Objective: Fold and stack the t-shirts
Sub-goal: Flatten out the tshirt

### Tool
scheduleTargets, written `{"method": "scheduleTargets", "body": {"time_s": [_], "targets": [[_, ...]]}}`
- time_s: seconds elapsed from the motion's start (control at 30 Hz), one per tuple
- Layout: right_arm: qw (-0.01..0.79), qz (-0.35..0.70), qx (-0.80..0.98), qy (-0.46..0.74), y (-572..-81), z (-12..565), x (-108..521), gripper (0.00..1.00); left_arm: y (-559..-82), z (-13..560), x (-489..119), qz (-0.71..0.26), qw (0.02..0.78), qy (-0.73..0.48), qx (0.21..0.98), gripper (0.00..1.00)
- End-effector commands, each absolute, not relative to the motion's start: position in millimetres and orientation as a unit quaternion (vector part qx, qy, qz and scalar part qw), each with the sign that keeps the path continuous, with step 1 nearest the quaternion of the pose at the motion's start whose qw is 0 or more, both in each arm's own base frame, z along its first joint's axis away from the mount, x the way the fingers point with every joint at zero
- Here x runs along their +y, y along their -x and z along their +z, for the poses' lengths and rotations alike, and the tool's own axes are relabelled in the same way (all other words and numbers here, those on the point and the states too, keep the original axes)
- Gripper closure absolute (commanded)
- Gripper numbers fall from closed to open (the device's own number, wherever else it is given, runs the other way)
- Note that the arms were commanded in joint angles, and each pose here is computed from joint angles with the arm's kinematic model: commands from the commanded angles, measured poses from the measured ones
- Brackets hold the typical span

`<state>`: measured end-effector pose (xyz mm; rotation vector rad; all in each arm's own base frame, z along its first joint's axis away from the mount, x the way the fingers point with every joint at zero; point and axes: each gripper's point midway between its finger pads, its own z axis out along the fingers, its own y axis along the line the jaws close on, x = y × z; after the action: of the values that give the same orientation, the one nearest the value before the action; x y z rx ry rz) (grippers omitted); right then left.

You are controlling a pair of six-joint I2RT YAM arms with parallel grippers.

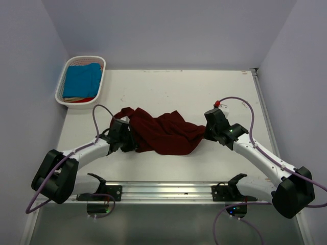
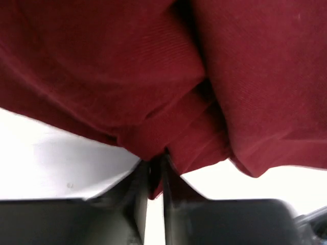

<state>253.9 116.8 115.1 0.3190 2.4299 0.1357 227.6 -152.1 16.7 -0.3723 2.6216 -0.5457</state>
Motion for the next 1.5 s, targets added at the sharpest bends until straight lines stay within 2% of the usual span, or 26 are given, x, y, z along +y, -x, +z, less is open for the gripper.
{"method": "scheduleTargets", "body": {"time_s": [0.0, 0.03, 0.07, 0.27, 0.47, 0.8, 1.07, 1.3, 1.47], "targets": [[0.356, 0.066, 0.924, -0.122, -259, 124, 120, 1.0, -226, 11, -163, -0.205, 0.208, 0.122, 0.949, 0.92], [0.355, 0.066, 0.924, -0.122, -259, 123, 120, 1.0, -226, 13, -165, -0.208, 0.208, 0.12, 0.948, 0.98], [0.353, 0.066, 0.925, -0.122, -258, 120, 120, 1.0, -225, 14, -165, -0.208, 0.207, 0.118, 0.949, 1.0], [0.339, 0.066, 0.931, -0.117, -253, 110, 122, 1.0, -241, 67, -171, -0.215, 0.254, 0.099, 0.938, 1.0], [0.301, 0.077, 0.946, -0.096, -243, 91, 130, 1.0, -286, 188, -173, -0.227, 0.373, 0.087, 0.896, 1.0], [0.208, 0.162, 0.965, -0.007, -212, 73, 168, 1.0, -335, 261, -176, -0.197, 0.442, 0.067, 0.873, 1.0], [0.231, 0.16, 0.96, -0.004, -207, 92, 160, 1.0, -360, 298, -181, -0.196, 0.477, 0.066, 0.855, 1.0], [0.318, 0.15, 0.935, -0.039, -225, 136, 146, 1.0, -368, 342, -164, -0.169, 0.524, 0.066, 0.832, 1.0], [0.288, 0.175, 0.941, -0.008, -222, 141, 162, 1.0, -374, 358, -160, -0.17, 0.535, 0.067, 0.825, 1.0]]}}
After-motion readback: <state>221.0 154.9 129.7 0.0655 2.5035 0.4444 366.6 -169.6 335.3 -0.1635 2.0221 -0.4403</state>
